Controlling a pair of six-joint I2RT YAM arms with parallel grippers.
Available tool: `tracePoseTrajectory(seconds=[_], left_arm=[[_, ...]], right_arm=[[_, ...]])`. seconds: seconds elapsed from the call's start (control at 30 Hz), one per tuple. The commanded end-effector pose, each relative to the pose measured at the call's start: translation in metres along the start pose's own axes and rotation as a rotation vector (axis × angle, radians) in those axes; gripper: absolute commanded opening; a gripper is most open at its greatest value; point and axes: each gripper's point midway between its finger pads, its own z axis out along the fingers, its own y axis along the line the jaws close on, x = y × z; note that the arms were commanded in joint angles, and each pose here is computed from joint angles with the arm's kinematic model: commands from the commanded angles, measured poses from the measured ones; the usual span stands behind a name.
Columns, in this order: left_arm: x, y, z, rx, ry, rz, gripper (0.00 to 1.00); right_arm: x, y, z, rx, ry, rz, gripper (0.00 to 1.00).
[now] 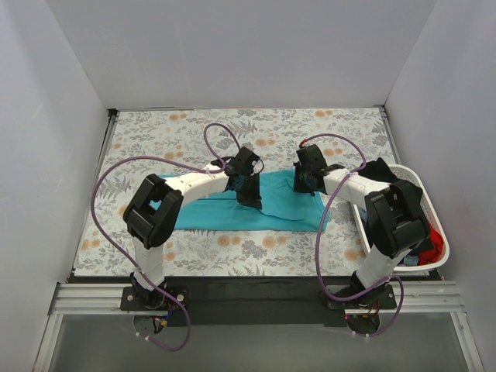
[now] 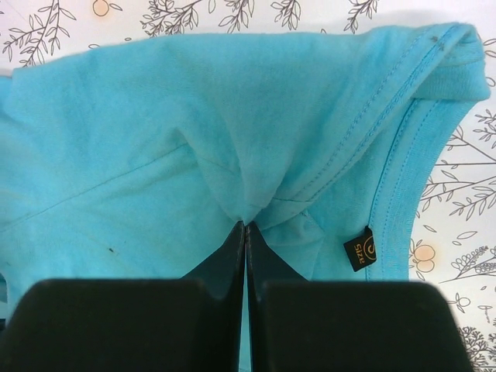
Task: Fold and stack the t-shirts
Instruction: Fold the tshirt
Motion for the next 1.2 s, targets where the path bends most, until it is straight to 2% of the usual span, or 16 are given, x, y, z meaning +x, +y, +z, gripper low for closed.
tracePoseTrajectory(seconds=[0.0, 0.3, 0.53, 1.1, 1.17], left_arm=[[-0.023, -0.034, -0.043, 0.089, -0.094, 0.027, 0.01], [-0.03, -0.04, -0.069, 0.12, -0.126, 0.019, 0.0], [-0.029, -0.028, -0.079, 0.113, -0.129, 0.005, 0.0], [-0.014, 0.014, -0.052, 0.081, -0.051, -0.051, 0.0], [-0.011, 0.016, -0.047, 0.084, -0.038, -0.05, 0.0]], right_arm=[[-0.03, 0.006, -0.013, -0.008, -0.08, -0.005, 0.01], [-0.036, 0.004, -0.019, 0.002, -0.089, -0.013, 0.01], [-0.034, 0.001, -0.024, 0.011, -0.084, -0.017, 0.01], [-0.014, -0.003, -0.023, 0.014, -0.031, -0.029, 0.01], [-0.012, -0.005, -0.024, 0.017, -0.03, -0.029, 0.07]])
